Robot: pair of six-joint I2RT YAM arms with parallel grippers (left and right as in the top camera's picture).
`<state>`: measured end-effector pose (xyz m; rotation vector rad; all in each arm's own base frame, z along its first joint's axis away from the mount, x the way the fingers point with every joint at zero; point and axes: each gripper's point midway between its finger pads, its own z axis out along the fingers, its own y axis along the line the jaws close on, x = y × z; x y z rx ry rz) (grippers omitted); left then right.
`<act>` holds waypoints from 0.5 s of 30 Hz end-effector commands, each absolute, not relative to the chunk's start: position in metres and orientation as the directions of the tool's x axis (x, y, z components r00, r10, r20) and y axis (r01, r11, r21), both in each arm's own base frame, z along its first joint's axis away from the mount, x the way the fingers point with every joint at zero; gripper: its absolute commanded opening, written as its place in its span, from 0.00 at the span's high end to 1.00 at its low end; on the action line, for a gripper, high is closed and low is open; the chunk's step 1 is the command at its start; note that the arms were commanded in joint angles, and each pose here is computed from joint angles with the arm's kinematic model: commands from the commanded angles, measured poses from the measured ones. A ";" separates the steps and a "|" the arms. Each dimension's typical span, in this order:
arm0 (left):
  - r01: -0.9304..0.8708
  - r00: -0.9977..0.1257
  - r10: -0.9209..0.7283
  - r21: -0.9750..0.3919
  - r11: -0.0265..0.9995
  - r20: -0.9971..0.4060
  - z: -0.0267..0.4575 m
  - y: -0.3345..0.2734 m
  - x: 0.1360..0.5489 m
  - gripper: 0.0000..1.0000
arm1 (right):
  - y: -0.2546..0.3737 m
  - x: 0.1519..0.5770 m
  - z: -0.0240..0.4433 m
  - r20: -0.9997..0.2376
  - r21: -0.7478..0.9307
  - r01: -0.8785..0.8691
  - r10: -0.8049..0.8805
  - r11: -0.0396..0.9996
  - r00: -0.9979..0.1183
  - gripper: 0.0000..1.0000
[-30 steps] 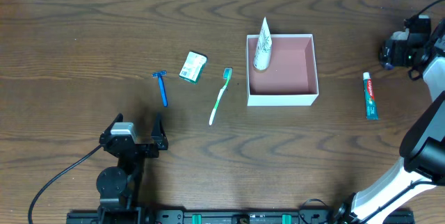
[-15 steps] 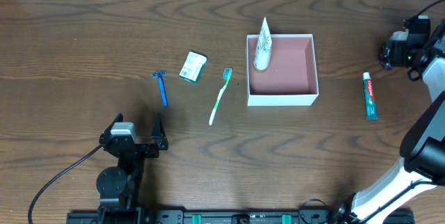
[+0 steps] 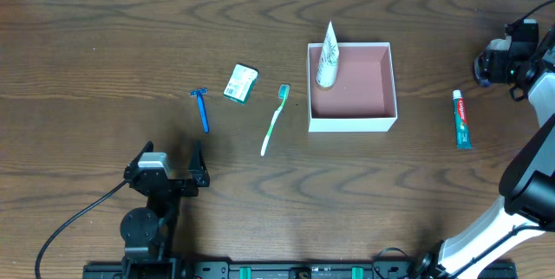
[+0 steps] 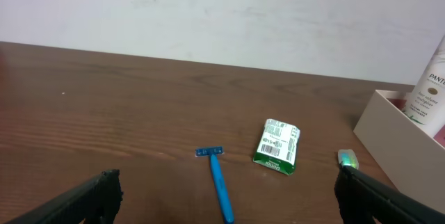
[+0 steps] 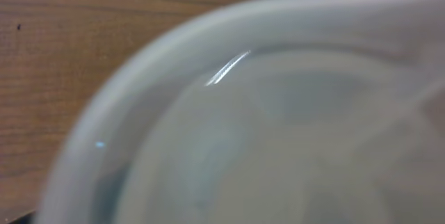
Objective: Pack container
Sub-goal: 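Close the right gripper around the soap bottle pump head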
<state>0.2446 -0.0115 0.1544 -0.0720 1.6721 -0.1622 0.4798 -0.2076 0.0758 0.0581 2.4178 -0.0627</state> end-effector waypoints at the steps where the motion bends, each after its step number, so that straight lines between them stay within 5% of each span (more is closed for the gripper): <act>1: 0.044 -0.154 -0.138 -0.146 0.988 -0.978 0.139 -0.011 0.244 0.02 | -0.211 0.477 0.074 -0.662 -0.022 0.061 0.031 0.998 -0.749 0.23; 15: 0.044 -0.153 -0.138 -0.146 0.988 -0.978 0.139 -0.011 0.244 0.02 | -0.212 0.478 0.075 -0.666 -0.025 0.061 0.029 0.998 -0.745 0.38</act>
